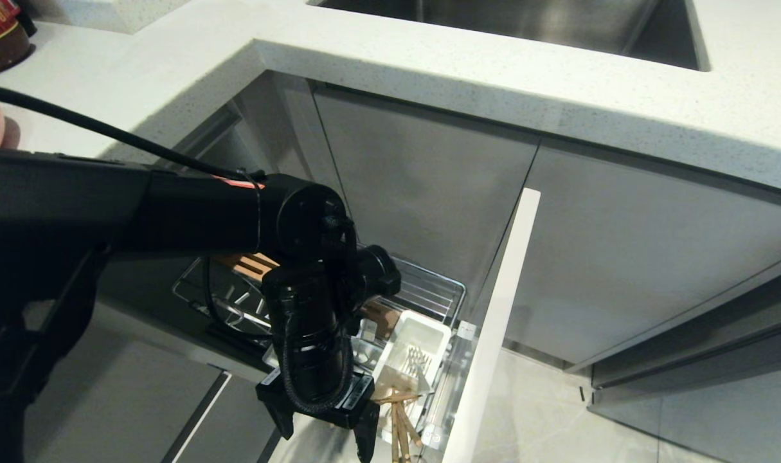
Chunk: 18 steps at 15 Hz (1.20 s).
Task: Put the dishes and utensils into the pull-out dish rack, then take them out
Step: Take the chopsticks out of the cupboard
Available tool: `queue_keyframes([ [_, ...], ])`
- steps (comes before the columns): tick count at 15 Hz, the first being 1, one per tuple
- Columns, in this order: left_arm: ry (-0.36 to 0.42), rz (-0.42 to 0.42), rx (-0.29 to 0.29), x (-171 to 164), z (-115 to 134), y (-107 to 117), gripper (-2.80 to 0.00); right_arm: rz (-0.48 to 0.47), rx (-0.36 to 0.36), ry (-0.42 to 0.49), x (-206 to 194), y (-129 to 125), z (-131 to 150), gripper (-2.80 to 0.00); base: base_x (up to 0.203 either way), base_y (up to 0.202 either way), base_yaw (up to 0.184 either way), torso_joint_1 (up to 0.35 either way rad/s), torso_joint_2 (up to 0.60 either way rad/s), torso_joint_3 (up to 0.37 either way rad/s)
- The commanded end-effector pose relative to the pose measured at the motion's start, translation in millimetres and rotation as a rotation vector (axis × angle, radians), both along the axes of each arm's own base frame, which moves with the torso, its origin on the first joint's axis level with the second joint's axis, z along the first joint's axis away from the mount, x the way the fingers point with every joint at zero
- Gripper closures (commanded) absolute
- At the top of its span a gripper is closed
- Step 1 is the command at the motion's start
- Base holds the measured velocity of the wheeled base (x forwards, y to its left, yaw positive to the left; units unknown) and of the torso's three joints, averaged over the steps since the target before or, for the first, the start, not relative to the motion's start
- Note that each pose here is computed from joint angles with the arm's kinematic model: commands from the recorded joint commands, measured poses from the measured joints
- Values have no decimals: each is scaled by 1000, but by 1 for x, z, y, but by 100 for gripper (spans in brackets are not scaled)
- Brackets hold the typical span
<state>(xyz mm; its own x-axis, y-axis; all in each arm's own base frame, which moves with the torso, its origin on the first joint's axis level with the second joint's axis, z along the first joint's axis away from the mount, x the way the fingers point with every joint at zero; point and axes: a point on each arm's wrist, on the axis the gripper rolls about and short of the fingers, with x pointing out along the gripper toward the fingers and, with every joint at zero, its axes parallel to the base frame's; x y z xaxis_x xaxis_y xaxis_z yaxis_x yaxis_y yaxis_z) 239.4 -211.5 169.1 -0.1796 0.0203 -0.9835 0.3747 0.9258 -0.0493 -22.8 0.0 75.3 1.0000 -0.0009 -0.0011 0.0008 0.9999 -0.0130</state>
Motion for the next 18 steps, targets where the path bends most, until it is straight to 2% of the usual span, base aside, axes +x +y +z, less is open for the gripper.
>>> queue_keyframes([
  [1, 21, 16, 17, 10, -10, -3, -280, -1, -1, 0, 0, 0, 0, 0, 0, 0, 0, 0, 0, 0],
  [8, 30, 46, 10, 31, -23, -9, -280, 0, -1, 0, 0, 0, 0, 0, 0, 0, 0, 0, 0, 0],
  [15, 47, 51, -9, 31, -20, -10, -280, 1, -1, 0, 0, 0, 0, 0, 0, 0, 0, 0, 0, 0],
  [17, 41, 53, -13, 31, -18, -11, 0, -1, -1, 0, 0, 0, 0, 0, 0, 0, 0, 0, 0, 0],
  [18, 37, 54, -18, 31, -17, -11, 0, 0, -1, 0, 0, 0, 0, 0, 0, 0, 0, 0, 0, 0],
])
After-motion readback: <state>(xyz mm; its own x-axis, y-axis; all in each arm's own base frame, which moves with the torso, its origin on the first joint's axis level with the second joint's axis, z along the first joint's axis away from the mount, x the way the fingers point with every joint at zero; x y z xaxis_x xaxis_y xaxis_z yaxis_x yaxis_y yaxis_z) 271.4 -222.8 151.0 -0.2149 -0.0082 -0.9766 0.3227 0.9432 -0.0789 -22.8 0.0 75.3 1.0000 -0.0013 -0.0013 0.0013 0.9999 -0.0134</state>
